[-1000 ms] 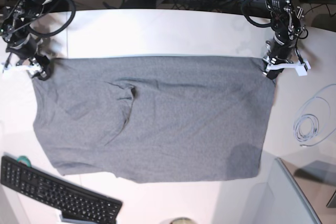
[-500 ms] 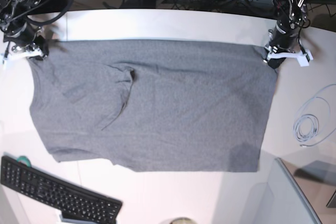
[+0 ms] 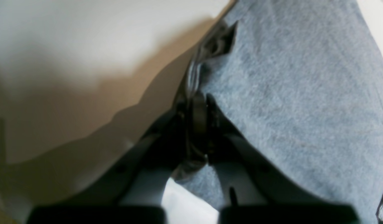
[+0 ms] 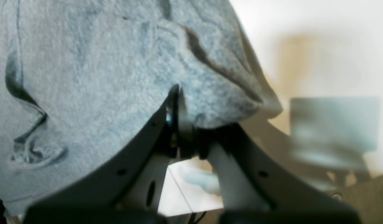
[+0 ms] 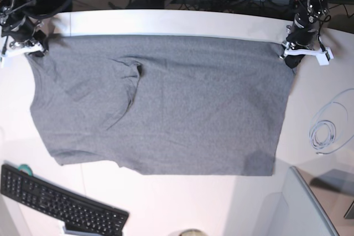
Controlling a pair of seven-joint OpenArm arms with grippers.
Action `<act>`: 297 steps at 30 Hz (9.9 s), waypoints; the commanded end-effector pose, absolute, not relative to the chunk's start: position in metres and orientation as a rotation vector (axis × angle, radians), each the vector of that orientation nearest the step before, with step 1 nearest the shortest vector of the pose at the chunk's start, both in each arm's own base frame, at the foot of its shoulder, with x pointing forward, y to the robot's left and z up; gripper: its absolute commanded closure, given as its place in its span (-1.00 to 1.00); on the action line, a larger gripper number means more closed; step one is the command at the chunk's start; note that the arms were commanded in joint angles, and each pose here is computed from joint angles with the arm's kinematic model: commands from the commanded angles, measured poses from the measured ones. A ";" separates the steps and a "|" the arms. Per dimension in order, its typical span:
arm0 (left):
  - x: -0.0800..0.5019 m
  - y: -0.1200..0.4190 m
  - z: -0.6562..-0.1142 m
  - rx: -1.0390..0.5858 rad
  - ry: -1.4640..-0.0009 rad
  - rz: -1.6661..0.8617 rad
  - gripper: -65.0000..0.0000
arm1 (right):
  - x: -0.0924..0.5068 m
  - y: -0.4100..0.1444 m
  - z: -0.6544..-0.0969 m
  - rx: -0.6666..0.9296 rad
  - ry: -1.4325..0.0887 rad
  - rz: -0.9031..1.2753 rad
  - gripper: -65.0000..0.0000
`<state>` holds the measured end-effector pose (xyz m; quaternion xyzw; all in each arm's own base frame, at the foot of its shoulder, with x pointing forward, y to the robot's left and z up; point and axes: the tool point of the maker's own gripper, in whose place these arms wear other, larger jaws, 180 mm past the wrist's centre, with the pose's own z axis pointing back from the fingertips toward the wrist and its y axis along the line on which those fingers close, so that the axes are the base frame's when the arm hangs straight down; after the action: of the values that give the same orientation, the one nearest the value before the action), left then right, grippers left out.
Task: Layout the t-shirt on the table in an organized manner, then fold the t-shirt properly
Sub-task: 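Lift the shirt by both corners high above the table, then lower the shirt and lay it flat, holding both corners, then pull both held corners apart to stretch the shirt edge, then release the corners and raise both grippers, then move the right gripper onto the shirt and smooth the fabric near the sleeve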
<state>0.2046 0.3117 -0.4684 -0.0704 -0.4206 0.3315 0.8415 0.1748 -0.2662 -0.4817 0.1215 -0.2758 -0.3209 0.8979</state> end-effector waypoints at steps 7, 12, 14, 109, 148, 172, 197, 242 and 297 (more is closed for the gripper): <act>0.204 0.320 -0.458 -0.130 -0.929 0.691 1.00 | 0.174 -0.277 -0.473 0.221 -0.606 -0.652 1.00; 0.215 0.321 -0.441 -0.128 -0.975 0.665 1.00 | 0.183 -0.280 -0.467 0.224 -0.612 -0.644 1.00; 0.212 0.321 -0.444 -0.125 -0.966 0.666 1.00 | 0.184 -0.280 -0.463 0.219 -0.611 -0.632 1.00; 0.253 0.276 -0.423 0.093 -0.830 0.207 1.00 | 0.174 -0.305 -0.475 0.186 -0.583 -0.479 1.00; 0.168 0.283 -0.457 0.122 -0.681 0.322 1.00 | 0.140 -0.306 -0.482 0.160 -0.520 -0.465 1.00; 0.150 0.301 -0.455 0.165 -0.663 0.361 -0.19 | 0.125 -0.324 -0.479 0.130 -0.525 -0.544 -0.12; 0.203 0.270 -0.395 -0.159 -0.968 0.433 1.00 | 0.152 -0.311 -0.418 0.074 -0.634 -0.292 0.05; 0.121 0.338 -0.409 0.055 -0.957 0.398 1.00 | 0.221 -0.137 -0.419 0.171 -0.599 0.373 0.22; 0.063 0.428 -0.394 0.264 -0.934 0.558 1.00 | 0.262 -0.071 -0.464 0.147 -0.523 0.224 0.11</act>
<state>0.0614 0.4206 -0.4065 0.1167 -0.4275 0.2732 0.8538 0.2520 -0.0704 -0.4719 0.0735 -0.2404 0.1132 0.9613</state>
